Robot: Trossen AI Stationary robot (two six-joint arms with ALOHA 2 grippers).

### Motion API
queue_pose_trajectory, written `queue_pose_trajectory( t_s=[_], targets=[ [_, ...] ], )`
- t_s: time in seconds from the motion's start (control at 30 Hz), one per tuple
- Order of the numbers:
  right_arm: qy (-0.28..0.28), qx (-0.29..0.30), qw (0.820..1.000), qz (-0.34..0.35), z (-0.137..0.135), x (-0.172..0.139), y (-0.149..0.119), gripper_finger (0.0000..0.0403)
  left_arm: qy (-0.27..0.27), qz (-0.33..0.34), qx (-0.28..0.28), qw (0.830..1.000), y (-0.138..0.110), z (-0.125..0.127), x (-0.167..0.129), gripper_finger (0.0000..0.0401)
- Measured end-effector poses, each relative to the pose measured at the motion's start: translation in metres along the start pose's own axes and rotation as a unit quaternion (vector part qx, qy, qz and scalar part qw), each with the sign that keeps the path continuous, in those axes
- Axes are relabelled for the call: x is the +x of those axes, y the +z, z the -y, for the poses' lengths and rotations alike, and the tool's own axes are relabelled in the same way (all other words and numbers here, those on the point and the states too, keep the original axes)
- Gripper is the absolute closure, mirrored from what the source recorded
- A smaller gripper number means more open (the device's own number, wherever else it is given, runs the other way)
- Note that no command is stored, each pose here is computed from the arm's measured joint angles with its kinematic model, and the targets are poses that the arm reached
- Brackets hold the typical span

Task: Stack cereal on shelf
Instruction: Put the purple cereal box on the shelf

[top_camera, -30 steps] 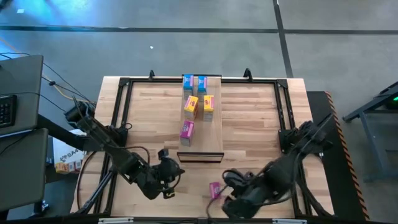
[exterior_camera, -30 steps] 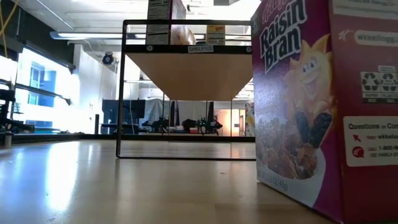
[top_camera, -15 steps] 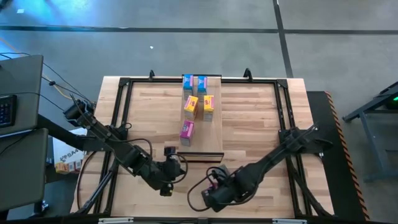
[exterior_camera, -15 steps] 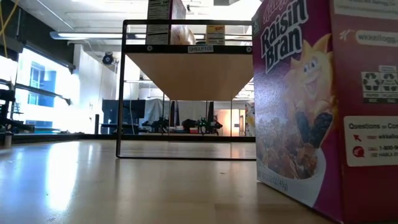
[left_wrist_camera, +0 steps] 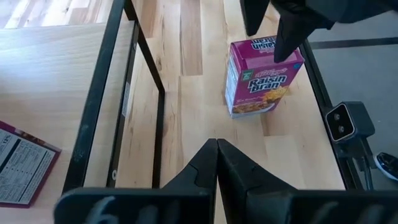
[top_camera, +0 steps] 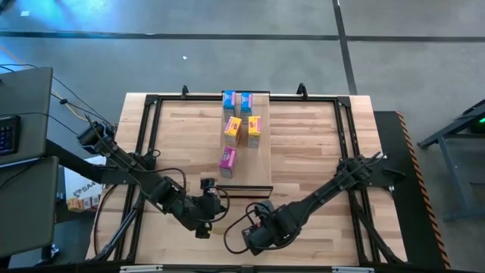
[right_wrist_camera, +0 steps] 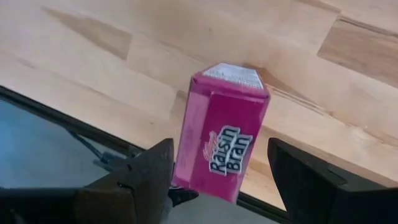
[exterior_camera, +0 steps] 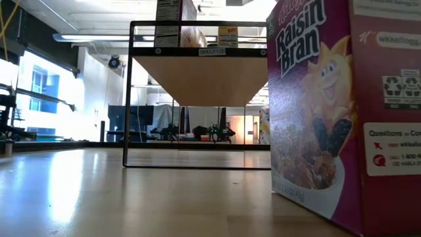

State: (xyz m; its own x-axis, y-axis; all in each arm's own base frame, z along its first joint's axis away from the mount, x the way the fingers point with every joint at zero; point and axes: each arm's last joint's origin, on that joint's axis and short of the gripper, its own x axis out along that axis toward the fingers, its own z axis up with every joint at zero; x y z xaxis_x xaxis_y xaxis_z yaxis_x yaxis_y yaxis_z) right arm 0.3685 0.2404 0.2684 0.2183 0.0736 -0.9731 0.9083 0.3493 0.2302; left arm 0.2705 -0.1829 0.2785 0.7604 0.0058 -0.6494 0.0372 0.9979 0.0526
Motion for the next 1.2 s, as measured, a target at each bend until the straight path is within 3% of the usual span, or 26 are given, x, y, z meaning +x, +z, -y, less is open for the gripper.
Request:
queue_pose_trajectory(
  t_s=[0.77,0.9,1.03,1.2],
  targets=[
    [-0.024,0.01,0.999,0.022,-0.003,0.025,-0.001,0.0155,0.003,0.002,-0.003,1.0,0.0,0.0,0.0,0.0401],
    [-0.03,0.007,0.999,0.026,-0.003,0.029,-0.001,0.0159,-0.008,0.012,-0.002,1.0,0.003,-0.002,-0.012,0.0401],
    [-0.04,0.008,0.999,0.017,-0.002,0.032,-0.002,0.0188,-0.02,0.051,0.005,0.999,0.011,-0.009,-0.041,0.0401],
    [-0.05,-0.001,0.999,0.016,0.0,0.032,-0.002,0.0259,-0.003,0.105,0.008,0.994,0.017,-0.027,-0.083,0.0401]
  ],
)
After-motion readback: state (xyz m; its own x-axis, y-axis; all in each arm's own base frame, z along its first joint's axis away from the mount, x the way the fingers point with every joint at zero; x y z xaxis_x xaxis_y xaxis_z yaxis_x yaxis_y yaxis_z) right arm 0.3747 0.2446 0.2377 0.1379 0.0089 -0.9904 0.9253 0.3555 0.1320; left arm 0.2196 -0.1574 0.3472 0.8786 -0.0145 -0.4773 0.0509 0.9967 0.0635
